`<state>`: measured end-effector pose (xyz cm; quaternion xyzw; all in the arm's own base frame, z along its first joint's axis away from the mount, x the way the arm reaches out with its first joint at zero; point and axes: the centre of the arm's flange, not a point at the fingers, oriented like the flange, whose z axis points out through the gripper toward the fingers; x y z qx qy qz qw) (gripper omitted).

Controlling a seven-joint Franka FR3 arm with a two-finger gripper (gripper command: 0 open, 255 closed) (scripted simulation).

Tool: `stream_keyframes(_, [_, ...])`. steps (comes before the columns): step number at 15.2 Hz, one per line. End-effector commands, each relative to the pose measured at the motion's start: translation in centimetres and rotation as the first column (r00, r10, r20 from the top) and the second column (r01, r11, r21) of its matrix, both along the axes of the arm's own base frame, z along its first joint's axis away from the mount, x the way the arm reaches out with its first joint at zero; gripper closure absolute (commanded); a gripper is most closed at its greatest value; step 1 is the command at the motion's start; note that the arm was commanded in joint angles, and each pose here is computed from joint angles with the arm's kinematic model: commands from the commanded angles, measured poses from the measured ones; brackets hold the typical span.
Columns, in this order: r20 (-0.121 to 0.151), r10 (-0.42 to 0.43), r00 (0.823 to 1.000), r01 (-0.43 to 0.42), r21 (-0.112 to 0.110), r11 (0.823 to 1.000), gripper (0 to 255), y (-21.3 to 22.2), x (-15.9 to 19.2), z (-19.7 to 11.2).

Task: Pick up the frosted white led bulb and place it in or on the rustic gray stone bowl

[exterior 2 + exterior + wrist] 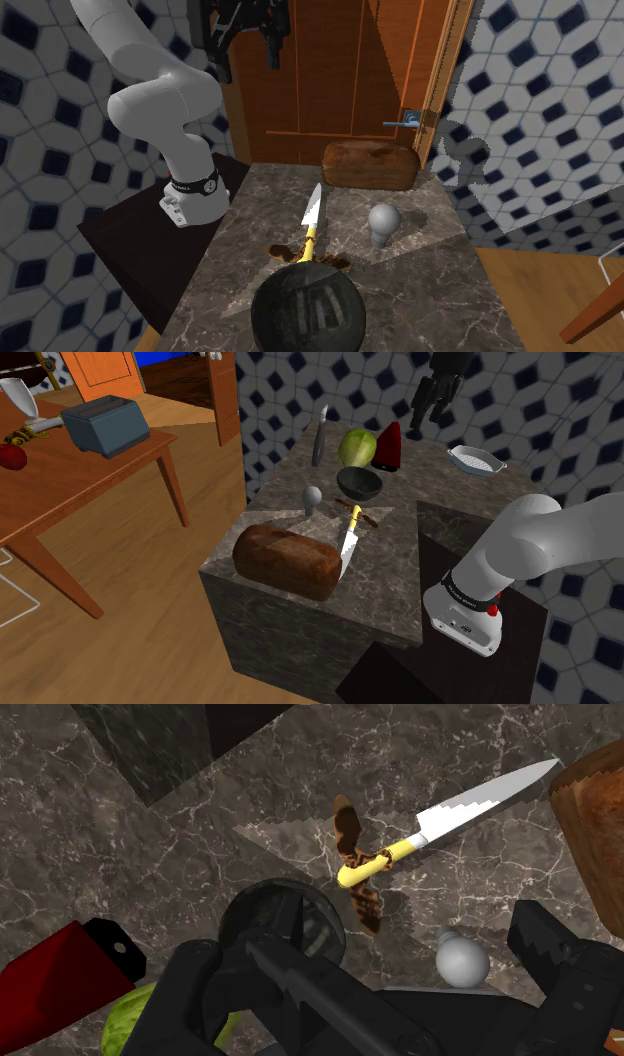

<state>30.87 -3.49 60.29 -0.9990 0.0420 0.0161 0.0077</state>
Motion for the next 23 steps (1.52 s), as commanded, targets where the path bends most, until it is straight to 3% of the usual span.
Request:
stream_keyframes(1, [0.0,0.0,1.0,0.0,0.0,1.0,0,0.0,0.0,0.0])
stream_keyframes(23, [0.025,0.068,0.997,-0.072,0.183,0.98,0,6.1,17.4,-21.5])
